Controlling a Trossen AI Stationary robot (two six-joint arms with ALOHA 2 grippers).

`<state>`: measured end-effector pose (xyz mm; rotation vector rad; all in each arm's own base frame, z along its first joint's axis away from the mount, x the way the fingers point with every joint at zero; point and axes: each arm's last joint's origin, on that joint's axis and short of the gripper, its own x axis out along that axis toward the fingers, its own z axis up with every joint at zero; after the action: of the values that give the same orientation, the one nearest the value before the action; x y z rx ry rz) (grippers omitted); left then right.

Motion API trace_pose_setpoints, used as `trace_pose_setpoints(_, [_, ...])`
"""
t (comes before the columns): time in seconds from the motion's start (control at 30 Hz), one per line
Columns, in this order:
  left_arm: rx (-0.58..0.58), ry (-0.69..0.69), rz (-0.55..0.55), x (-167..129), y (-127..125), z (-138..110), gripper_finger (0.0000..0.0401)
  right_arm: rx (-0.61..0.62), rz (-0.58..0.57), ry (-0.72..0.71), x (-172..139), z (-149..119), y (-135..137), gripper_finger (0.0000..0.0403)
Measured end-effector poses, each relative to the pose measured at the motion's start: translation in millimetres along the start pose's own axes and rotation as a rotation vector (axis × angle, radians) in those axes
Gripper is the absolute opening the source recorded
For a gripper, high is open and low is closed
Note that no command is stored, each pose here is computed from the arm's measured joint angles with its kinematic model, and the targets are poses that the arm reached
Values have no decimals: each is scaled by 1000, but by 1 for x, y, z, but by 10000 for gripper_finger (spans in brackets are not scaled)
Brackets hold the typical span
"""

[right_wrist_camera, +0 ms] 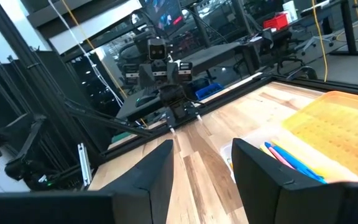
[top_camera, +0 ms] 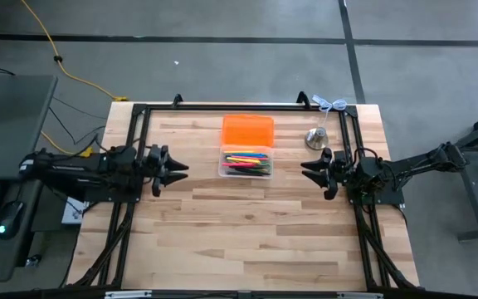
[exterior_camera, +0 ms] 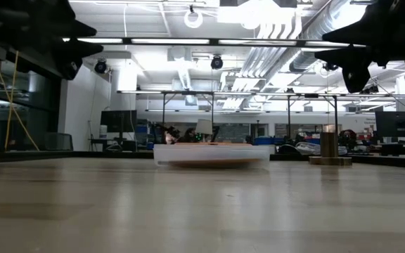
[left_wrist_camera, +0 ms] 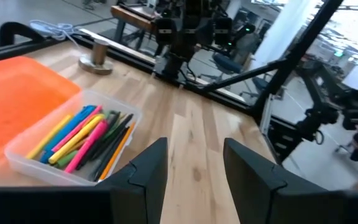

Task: Pick & place school supplies into a supply box
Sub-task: Return to Home Position

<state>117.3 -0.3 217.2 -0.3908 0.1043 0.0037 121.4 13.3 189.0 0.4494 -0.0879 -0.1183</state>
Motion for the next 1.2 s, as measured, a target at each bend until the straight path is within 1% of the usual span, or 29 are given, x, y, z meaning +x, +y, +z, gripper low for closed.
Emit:
trace_pose_setpoints(0.17, [14,-9,18,-1,-11,-4,182,-19,20,10,0,0,1,140])
trace_pose_setpoints(0.3, [19,-15,22,-3,-14,-6,182,-32,28,15,0,-1,1,140])
trace_pose_setpoints(0.47, [21,0,23,-9,-13,-7,182,-34,34,18,0,-1,1,140])
trace_pose_setpoints(0.67, [35,-8,-4,-22,-11,-8,182,-36,35,18,0,-1,1,140])
trace_pose_setpoints(0.97, [43,-16,-7,-41,-5,-12,182,-58,39,18,0,-1,1,140])
trace_pose_setpoints(1.1, [63,9,3,-39,-4,-17,182,-54,55,23,0,-1,2,140])
trace_pose_setpoints(1.2, [58,22,4,-36,-2,-22,182,-54,57,21,0,0,2,140])
